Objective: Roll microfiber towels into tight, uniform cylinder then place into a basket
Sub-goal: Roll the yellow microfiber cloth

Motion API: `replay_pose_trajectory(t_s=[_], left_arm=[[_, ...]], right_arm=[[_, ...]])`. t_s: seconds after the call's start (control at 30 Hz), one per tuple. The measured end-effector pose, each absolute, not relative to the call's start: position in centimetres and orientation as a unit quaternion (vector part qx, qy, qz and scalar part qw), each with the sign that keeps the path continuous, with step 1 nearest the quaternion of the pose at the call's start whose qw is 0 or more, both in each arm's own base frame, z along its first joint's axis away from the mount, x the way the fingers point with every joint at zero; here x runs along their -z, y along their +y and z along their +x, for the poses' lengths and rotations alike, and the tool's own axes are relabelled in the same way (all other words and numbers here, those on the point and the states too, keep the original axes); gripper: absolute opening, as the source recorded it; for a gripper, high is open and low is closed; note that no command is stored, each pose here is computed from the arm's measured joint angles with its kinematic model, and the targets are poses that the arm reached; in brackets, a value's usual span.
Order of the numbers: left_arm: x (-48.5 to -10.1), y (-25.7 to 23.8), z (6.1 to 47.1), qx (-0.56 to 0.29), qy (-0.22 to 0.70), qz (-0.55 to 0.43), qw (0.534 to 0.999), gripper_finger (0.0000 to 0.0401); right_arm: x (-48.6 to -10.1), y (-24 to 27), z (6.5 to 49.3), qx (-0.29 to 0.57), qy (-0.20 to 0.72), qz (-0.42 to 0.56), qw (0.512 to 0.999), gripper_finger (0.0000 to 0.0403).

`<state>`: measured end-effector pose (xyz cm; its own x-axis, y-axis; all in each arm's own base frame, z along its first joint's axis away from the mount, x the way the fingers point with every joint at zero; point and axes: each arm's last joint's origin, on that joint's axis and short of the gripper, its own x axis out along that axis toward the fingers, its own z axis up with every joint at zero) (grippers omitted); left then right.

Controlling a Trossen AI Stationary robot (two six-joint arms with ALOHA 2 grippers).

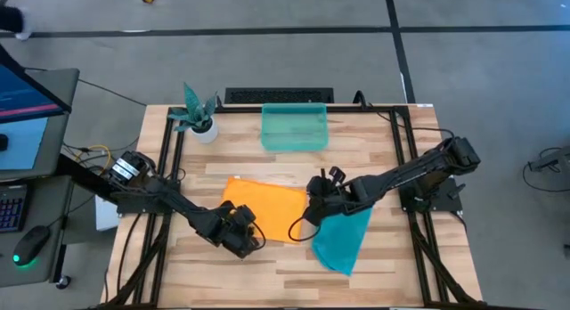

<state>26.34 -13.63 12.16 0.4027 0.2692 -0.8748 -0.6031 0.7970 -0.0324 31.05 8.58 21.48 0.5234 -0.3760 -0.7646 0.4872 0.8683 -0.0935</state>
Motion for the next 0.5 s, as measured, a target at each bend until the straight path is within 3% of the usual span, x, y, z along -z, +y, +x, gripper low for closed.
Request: replay_pose_trajectory(t_s=[0.3,0.5], left_arm=[[-12.0,-10.9,25.7,-0.267,0.566,-0.049,0.778,0.0132],[-12.0,-8.6,24.9,-0.325,0.592,0.016,0.737,0.0132]], right_arm=[[-21.5,10.2,30.6,0.239,0.415,0.082,0.874,0.0137],[-21.5,11.1,30.2,0.231,0.412,0.085,0.877,0.0136]])
